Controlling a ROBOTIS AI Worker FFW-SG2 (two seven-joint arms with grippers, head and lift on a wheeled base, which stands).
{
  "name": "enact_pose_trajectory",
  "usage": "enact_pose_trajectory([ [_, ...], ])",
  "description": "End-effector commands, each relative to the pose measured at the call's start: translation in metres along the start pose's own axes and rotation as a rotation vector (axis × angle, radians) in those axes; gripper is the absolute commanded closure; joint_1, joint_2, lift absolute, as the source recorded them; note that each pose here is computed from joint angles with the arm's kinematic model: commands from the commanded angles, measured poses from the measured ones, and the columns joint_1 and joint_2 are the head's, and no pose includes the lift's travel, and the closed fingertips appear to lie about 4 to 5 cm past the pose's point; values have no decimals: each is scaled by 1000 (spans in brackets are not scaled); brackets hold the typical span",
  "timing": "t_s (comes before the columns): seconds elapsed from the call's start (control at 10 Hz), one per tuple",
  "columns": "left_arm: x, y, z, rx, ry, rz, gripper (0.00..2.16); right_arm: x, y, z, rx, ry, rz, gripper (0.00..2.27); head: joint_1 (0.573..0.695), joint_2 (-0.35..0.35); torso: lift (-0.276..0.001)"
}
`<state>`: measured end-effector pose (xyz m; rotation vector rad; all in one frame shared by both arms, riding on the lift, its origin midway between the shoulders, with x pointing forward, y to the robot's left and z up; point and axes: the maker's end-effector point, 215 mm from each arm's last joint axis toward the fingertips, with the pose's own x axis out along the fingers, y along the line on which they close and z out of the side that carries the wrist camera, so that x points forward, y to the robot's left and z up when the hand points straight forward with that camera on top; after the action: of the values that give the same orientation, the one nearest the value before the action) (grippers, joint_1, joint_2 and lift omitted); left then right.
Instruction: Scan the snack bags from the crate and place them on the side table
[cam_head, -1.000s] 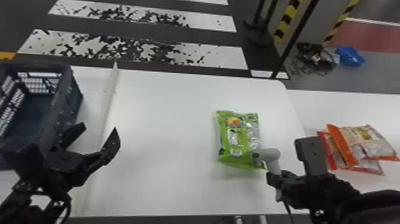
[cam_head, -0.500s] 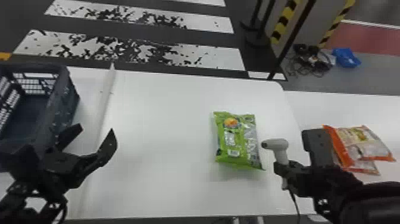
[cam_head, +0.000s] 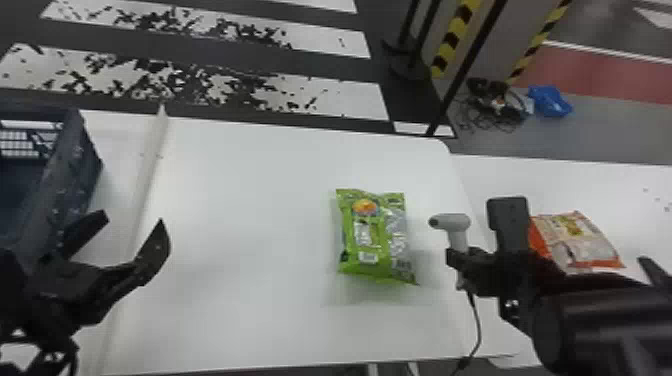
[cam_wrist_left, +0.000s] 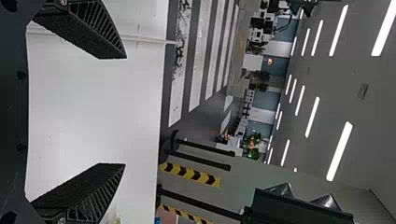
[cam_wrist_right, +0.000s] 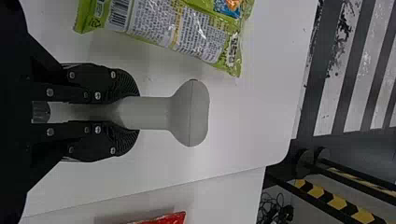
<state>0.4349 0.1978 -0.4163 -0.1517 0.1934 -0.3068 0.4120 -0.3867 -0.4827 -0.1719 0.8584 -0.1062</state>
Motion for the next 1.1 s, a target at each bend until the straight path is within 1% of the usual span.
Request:
enact_pose_trajectory([
  [0.0, -1, -1, 0, 0, 0, -1, 39, 16, -9, 4, 1, -7, -9, 2250, 695, -247, -81],
  [0.2, -2, -3, 1, 1, -1, -5, 39, 35, -16, 6, -10, -5, -15, 2250, 695, -257, -81],
  [0.3, -2, -4, 2, 1, -3, -5, 39, 42, -18, 2, -15, 14, -16, 2250, 695, -264, -81],
  [0.5, -3, -4, 2, 1, -3, -5, 39, 53, -21, -1, -34, 27, -18, 2250, 695, -271, -81],
  [0.7, -4, -4, 2, 1, -3, -4, 39, 58, -22, -5, -39, 37, -19, 2229, 695, -277, -81],
  [0.8, -5, -4, 1, 0, 0, -4, 39, 59, -21, -6, -40, 36, -18, 2044, 695, -278, -81],
  [0.9, -5, -4, 1, 0, 0, -4, 39, 60, -20, -8, -38, 39, -15, 1575, 695, -279, -81],
  [1.0, -5, -4, 1, 0, 0, -4, 39, 61, -20, -12, -36, 48, -13, 977, 695, -278, -81],
])
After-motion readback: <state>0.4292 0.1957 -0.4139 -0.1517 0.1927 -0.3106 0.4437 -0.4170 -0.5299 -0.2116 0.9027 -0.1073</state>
